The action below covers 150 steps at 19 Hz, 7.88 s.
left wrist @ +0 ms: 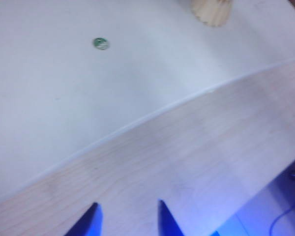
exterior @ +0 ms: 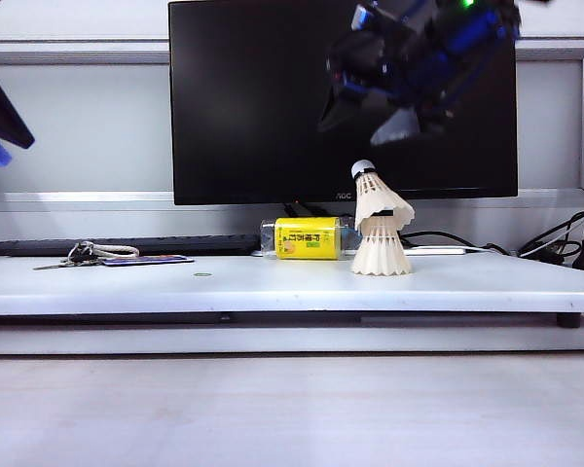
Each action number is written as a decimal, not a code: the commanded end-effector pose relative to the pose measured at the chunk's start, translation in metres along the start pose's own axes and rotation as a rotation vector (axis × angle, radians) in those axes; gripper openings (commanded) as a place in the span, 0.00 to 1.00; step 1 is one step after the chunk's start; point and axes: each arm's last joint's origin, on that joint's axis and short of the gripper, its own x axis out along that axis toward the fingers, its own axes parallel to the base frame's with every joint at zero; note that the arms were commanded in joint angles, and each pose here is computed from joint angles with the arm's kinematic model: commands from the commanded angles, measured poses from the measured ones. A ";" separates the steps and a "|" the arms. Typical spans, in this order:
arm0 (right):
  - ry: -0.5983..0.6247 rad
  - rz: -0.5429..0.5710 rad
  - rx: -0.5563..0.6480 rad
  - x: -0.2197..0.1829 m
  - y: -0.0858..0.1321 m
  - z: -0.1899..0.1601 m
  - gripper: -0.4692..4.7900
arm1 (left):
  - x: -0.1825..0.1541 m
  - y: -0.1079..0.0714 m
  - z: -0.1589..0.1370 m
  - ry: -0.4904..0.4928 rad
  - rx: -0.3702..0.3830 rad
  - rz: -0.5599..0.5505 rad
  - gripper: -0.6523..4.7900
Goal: Stack the badminton balls on the table vertically.
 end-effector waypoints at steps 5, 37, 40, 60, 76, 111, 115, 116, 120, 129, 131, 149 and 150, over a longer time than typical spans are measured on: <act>0.158 0.019 0.039 -0.005 -0.002 -0.002 0.75 | 0.000 -0.001 0.002 -0.014 0.008 -0.018 0.41; 0.186 0.007 0.015 0.011 -0.007 -0.015 0.40 | -0.001 -0.002 0.002 -0.015 0.008 -0.045 0.41; 0.173 0.009 0.006 0.012 -0.007 -0.014 0.40 | -0.001 -0.002 0.002 -0.015 0.008 -0.045 0.41; 0.201 0.041 0.015 0.011 -0.006 -0.016 0.55 | -0.001 -0.002 0.002 -0.016 0.008 -0.045 0.41; 0.192 0.048 -0.012 0.011 -0.006 -0.015 0.61 | -0.001 -0.002 0.002 -0.016 0.008 -0.059 0.41; 0.408 0.160 -0.006 0.030 -0.001 0.027 0.62 | -0.001 -0.002 0.002 -0.023 0.013 -0.059 0.41; 0.532 0.166 0.004 0.038 0.002 0.074 0.62 | -0.001 -0.002 0.002 -0.022 0.012 -0.059 0.41; 0.565 0.172 0.016 0.044 0.005 0.078 0.61 | -0.001 -0.002 0.002 -0.022 0.012 -0.059 0.41; 0.713 0.180 0.008 0.067 -0.003 0.050 0.61 | -0.001 -0.002 0.002 -0.022 0.012 -0.059 0.41; 0.730 0.208 -0.326 0.107 0.022 0.020 0.60 | -0.001 -0.002 0.002 -0.021 0.011 -0.079 0.41; 0.743 0.182 -0.381 0.114 0.024 0.013 0.60 | -0.001 -0.002 0.001 -0.013 0.007 -0.079 0.41; 0.693 0.141 -0.353 0.132 0.005 0.005 0.58 | 0.000 -0.002 0.000 -0.004 0.003 -0.078 0.41; 0.687 0.157 -0.331 0.131 0.000 0.006 0.58 | 0.000 -0.002 0.000 -0.005 0.003 -0.078 0.41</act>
